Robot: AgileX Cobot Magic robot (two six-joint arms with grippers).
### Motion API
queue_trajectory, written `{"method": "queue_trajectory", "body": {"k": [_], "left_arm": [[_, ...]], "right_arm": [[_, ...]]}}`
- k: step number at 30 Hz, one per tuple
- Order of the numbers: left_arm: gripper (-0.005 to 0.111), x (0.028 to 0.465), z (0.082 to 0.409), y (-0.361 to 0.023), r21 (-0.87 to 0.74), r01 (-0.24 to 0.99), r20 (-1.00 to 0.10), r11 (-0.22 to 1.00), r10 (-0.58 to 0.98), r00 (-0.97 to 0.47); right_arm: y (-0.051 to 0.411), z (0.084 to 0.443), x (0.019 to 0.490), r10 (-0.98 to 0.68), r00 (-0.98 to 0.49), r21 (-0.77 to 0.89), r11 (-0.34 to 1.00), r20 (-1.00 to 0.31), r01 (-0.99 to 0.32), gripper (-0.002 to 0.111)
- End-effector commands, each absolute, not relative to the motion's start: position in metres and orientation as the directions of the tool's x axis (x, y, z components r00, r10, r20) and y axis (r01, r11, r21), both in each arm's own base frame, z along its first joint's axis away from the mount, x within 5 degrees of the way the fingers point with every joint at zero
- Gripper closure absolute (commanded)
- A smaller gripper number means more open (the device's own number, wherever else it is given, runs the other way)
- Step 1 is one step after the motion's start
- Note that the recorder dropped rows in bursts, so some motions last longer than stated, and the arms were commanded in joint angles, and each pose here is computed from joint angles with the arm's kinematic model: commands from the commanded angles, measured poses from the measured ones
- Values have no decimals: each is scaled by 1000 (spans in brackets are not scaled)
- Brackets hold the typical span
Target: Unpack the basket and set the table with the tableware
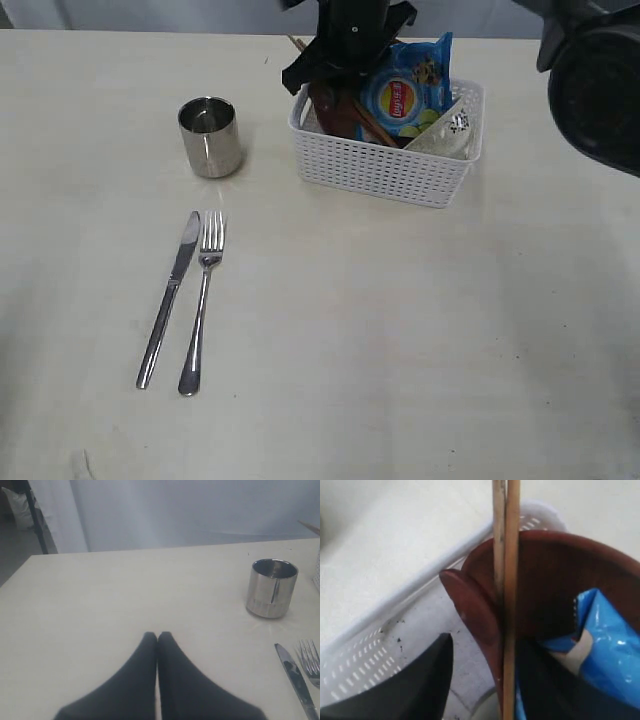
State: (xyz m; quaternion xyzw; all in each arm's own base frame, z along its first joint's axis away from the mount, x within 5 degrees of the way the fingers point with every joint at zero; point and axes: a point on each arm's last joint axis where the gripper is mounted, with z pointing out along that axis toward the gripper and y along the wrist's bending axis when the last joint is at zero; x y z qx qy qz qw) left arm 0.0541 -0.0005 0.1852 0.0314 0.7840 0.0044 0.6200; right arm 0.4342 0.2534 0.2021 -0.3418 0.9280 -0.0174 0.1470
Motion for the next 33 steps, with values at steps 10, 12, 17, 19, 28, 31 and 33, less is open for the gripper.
{"method": "queue_trajectory", "body": {"k": [10,12,17,19,28,31,33], "left_arm": [[107,54,184,-1,36,43,-972,998,45,-230],[107,54,184,-1,36,43,-972,998,45,-230],[107,54,184,-1,36,43,-972,998,45,-230],[107,54,184,-1,34,43,-972,999,43,-230],[107,54,184,-1,34,43,-972,999,43,-230],[107,54,184,-1,34,43,-972,999,43,-230],[107,54,184,-1,34,43,-972,999,43,-230]], "right_arm": [[253,206,440,-639,-700,-150,763,-318,-629,67],[254,204,440,-640,-700,-149,763,-317,-629,67],[254,193,442,-643,-707,-146,761,-295,-632,67],[254,193,442,-643,-707,-146,761,-295,-632,67],[254,193,442,-652,-700,-151,754,-293,-639,92],[254,193,442,-653,-698,-152,753,-293,-641,109],[254,193,442,-655,-697,-153,751,-292,-642,109]]}}
